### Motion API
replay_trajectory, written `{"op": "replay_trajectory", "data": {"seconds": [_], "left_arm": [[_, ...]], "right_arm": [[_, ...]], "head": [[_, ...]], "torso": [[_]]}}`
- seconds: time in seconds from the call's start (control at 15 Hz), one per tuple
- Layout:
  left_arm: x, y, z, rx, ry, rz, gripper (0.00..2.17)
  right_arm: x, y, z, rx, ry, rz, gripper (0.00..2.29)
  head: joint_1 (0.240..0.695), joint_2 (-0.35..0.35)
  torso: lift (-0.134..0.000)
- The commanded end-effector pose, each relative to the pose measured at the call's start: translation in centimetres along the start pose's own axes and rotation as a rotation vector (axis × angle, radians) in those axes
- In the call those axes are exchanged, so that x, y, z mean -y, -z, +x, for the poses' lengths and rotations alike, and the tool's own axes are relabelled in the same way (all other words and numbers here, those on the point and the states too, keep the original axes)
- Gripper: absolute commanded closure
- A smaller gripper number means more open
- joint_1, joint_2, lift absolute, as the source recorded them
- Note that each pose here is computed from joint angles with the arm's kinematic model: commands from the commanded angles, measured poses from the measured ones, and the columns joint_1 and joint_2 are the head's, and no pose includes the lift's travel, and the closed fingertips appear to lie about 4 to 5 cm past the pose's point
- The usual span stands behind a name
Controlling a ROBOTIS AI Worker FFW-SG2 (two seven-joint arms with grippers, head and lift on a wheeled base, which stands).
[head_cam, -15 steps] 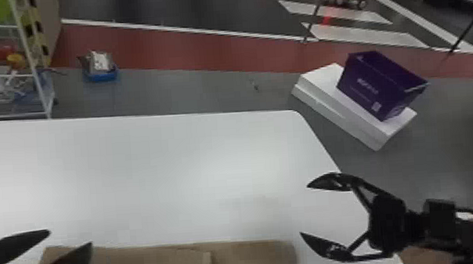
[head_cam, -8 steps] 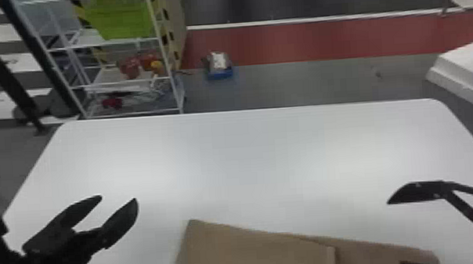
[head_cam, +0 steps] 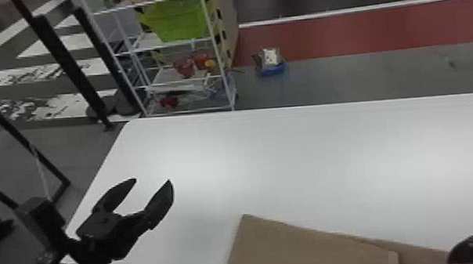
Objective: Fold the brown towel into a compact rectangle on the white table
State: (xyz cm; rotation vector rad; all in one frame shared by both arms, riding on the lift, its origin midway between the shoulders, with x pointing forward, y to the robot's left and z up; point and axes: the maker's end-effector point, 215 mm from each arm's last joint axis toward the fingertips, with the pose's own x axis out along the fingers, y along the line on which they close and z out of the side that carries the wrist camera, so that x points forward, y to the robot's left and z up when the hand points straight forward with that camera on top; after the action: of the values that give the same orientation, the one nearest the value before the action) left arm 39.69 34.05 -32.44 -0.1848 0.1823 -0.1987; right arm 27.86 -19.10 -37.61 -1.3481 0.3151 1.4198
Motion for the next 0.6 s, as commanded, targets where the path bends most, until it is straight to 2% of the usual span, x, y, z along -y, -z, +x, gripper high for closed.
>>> {"op": "replay_trajectory", "data": {"seconds": [0.0, 0.2, 0.4, 0.53], "left_arm": [[-0.6, -0.5, -0.3, 0.020, -0.011, 0.000, 0.02], [-1.4, -0.4, -0.6, 0.028, -0.026, -0.007, 0.02], [-2.3, -0.1, -0.9, 0.036, -0.040, -0.013, 0.02], [-2.7, 0.0, -1.0, 0.046, -0.046, -0.014, 0.02]], "right_arm": [[-1.4, -0.3, 1.2, -0.028, -0.062, -0.048, 0.28], [-1.4, -0.1, 2.6, -0.045, -0.093, -0.078, 0.28], [-0.5, -0.2, 4.3, -0.028, -0.099, -0.026, 0.29], [0.1, -0.6, 5.5, -0.018, -0.100, -0.024, 0.29]], "head": [[0.695, 0.250], [0.695, 0.276], [0.695, 0.299], [0.695, 0.317]], "torso": [[-0.123], [-0.123], [-0.123], [-0.123]]}}
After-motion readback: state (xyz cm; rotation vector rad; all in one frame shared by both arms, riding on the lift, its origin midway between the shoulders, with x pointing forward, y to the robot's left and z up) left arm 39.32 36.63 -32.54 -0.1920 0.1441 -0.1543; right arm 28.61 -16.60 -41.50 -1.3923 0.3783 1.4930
